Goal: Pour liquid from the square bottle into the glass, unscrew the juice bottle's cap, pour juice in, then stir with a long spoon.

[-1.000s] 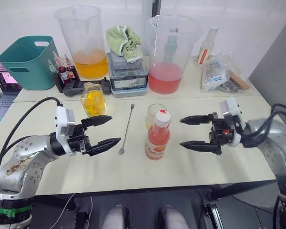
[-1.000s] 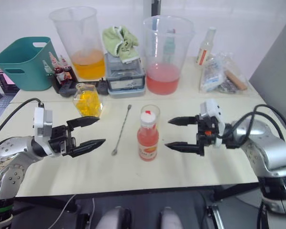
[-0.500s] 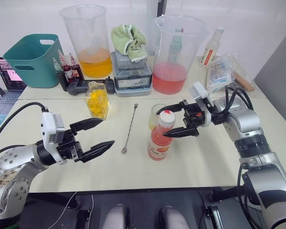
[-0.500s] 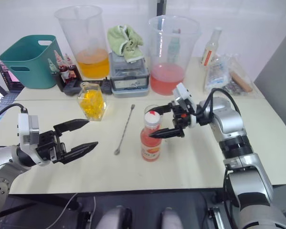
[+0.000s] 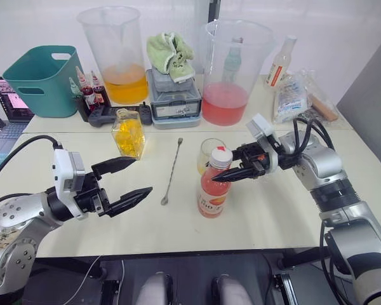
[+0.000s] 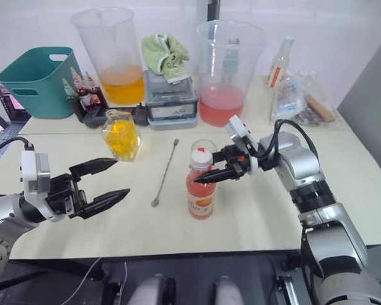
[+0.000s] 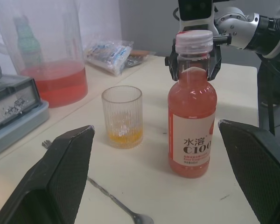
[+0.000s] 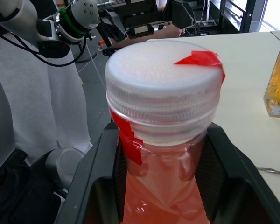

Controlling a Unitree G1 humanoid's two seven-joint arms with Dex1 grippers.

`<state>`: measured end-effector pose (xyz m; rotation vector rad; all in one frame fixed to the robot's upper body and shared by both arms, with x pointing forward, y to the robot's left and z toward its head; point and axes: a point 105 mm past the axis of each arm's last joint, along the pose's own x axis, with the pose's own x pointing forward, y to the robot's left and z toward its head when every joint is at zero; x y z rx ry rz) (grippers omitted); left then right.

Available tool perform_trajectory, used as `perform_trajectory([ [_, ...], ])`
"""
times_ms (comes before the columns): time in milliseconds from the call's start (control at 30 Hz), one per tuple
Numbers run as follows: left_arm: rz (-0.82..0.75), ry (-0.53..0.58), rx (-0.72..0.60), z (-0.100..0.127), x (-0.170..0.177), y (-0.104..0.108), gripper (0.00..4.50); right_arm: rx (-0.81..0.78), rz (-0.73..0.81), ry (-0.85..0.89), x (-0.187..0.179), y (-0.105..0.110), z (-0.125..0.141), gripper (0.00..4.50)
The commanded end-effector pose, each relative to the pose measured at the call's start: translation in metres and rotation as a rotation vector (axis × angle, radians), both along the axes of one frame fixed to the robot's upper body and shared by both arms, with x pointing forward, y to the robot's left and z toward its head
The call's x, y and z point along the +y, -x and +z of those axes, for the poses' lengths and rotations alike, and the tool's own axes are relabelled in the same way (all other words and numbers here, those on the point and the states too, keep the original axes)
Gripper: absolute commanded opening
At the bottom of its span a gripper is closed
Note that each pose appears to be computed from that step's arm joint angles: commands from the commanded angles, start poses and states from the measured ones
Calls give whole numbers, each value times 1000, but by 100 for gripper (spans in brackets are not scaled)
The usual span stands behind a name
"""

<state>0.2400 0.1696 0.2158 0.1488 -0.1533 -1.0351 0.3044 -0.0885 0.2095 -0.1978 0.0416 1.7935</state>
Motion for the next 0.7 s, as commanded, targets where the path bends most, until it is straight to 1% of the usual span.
perform_trajectory([
  [33,-31,2,-14,3,-4,0,450,-62,12,-58,-5,14,22,146],
  [200,-99,-16,15,-5,-11,-3,450,-159,-164,-110,-6,26,32,145],
  [333,-167,-25,37,-10,-17,-7,450,-222,-351,-154,-9,33,41,145],
  [433,-215,-28,46,-12,-21,-12,450,-239,-482,-165,-9,38,40,145],
  [567,-269,-37,53,-13,-26,-19,450,-225,-634,-184,-5,43,37,145],
  [700,-320,-43,58,-15,-30,-26,450,-155,-807,-201,-6,44,27,145],
])
